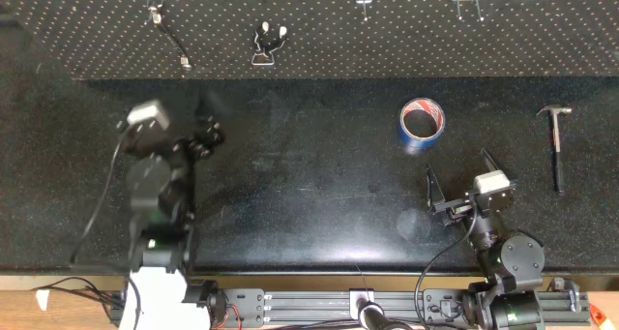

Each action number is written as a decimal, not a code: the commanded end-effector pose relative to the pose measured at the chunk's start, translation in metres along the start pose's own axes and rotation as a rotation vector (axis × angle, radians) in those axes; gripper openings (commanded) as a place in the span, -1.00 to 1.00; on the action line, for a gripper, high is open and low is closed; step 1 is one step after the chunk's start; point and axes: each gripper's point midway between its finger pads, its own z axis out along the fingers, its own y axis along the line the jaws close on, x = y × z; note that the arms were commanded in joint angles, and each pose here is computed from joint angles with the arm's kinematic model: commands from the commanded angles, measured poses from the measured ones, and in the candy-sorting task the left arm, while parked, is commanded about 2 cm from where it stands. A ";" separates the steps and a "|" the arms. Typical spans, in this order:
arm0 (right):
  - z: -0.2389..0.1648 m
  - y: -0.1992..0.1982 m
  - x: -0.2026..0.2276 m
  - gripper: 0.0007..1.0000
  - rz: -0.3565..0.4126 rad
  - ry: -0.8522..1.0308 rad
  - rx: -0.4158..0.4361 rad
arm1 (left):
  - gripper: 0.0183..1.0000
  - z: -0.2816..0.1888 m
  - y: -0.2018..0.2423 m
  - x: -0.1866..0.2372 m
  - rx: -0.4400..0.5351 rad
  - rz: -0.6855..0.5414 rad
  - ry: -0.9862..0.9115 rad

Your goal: Place Tools Onto Pegboard

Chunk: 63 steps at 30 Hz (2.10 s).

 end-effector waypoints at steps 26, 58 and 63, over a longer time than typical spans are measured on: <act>0.000 0.002 0.002 0.95 -0.010 0.003 -0.008 | 0.99 -0.068 0.001 0.069 0.194 0.278 -0.070; 0.108 0.051 0.056 0.96 0.256 0.802 -0.109 | 0.99 -0.068 0.001 0.069 0.194 0.279 -0.068; 0.112 0.052 0.081 0.96 0.232 0.877 -0.108 | 0.99 -0.068 0.001 0.069 0.194 0.279 -0.068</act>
